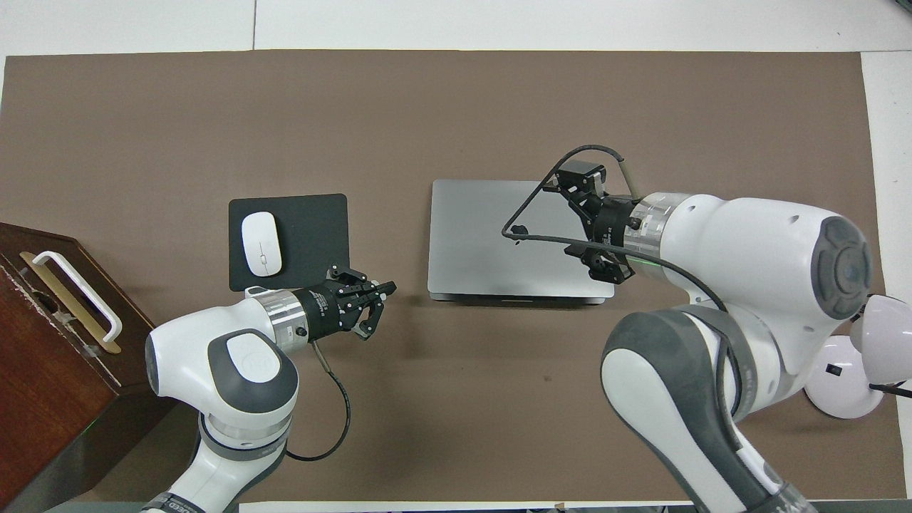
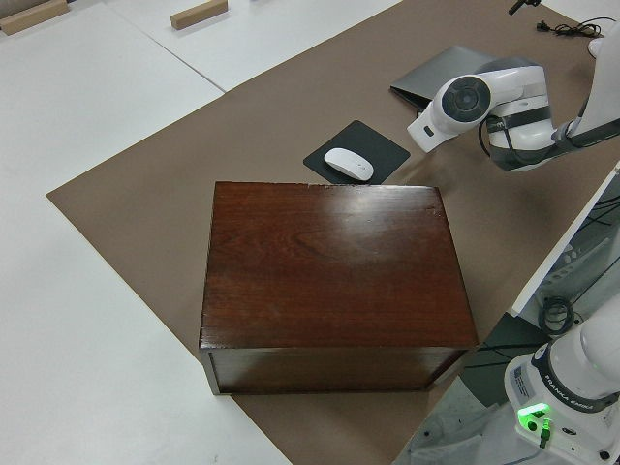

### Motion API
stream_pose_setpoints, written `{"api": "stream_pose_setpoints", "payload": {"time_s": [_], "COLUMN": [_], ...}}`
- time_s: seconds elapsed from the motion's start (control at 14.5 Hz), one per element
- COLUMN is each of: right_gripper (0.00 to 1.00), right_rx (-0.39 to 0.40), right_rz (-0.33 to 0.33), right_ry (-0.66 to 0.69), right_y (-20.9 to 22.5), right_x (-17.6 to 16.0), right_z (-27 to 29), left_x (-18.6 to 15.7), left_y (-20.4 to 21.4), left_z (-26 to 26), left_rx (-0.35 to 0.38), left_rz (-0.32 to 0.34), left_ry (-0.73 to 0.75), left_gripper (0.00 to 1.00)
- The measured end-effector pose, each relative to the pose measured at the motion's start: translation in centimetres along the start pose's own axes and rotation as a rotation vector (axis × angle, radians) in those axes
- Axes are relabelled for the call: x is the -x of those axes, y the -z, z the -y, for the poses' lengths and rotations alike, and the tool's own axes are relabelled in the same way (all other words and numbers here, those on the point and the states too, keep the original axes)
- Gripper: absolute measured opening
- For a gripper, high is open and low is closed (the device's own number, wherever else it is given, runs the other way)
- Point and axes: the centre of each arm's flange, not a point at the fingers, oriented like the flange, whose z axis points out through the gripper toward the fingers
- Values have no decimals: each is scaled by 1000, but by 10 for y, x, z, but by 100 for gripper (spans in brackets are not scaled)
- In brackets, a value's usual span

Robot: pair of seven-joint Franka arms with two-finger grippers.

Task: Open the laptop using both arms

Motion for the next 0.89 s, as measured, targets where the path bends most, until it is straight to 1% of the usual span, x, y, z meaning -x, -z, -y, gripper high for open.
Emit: {"api": "stream_pose_setpoints", "payload": {"time_s": [0.14, 0.21, 0.69, 0.89], "right_gripper": [100, 100, 100, 100], "right_rx": [7, 20, 112, 133], "right_rz": [0, 4, 16, 13], "right_ry": [-33, -43, -74, -77], "right_y": [-11, -17, -46, -54], "right_x": [7, 9, 8, 7], "right_z": [-10, -16, -60, -72], "left_x": [1, 3, -6, -4], "left_y": [-16, -22, -47, -60], "left_z": [17, 24, 34, 37], "left_rx": [1, 1, 8, 16], "left_rz": [33, 37, -10, -25], "left_ry": [-31, -43, -61, -57], "left_gripper": [1, 1, 1, 1]}}
